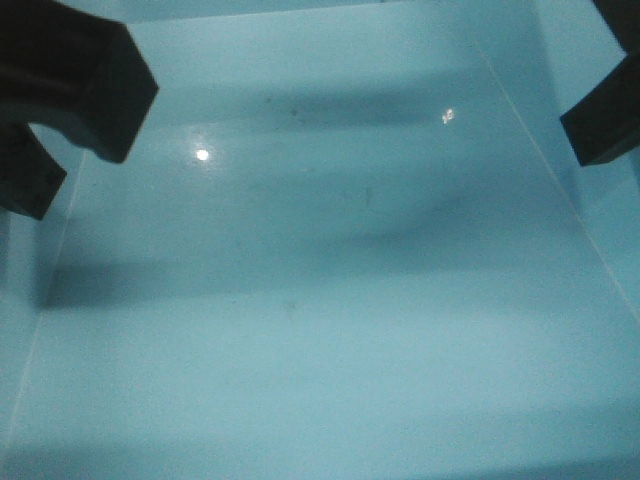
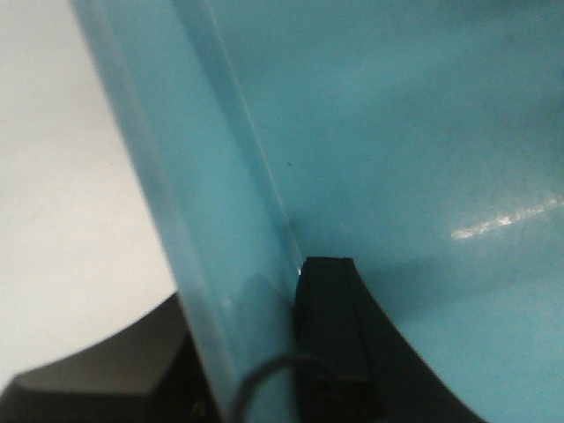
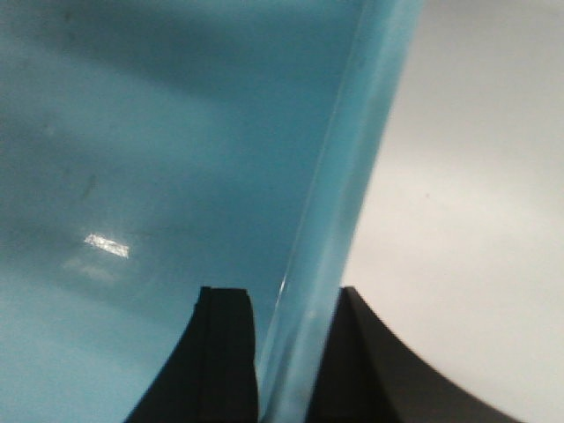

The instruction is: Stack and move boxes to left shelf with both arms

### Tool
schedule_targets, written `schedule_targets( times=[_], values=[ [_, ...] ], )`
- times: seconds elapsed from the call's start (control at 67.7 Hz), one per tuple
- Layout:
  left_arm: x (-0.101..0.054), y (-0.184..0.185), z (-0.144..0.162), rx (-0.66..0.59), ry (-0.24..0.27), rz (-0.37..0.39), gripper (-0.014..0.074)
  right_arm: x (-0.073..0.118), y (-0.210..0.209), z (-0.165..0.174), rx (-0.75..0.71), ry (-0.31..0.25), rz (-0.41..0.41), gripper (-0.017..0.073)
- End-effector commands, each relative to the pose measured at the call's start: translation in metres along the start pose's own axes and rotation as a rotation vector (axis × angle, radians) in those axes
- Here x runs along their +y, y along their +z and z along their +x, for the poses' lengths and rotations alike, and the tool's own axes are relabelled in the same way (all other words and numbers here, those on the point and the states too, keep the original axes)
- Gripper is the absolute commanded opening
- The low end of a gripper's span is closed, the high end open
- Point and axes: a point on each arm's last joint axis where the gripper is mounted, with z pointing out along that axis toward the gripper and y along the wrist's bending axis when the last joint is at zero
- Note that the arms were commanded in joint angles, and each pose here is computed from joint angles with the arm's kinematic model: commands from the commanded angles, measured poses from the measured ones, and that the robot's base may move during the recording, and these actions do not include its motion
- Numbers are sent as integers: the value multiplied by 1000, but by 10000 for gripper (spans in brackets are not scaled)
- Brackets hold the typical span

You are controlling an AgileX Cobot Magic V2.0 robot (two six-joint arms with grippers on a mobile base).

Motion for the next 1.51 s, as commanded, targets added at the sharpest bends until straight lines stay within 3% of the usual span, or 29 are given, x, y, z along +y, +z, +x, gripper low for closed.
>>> schedule_targets(
  times=[0.0,1.493],
  values=[
    [-7,-12,-18,-153,73,108,-3,12,-14,-27,-210,-79,-153,37],
    [-7,-12,-18,-153,73,108,-3,12,-14,-27,-210,-79,-153,37]
  ],
)
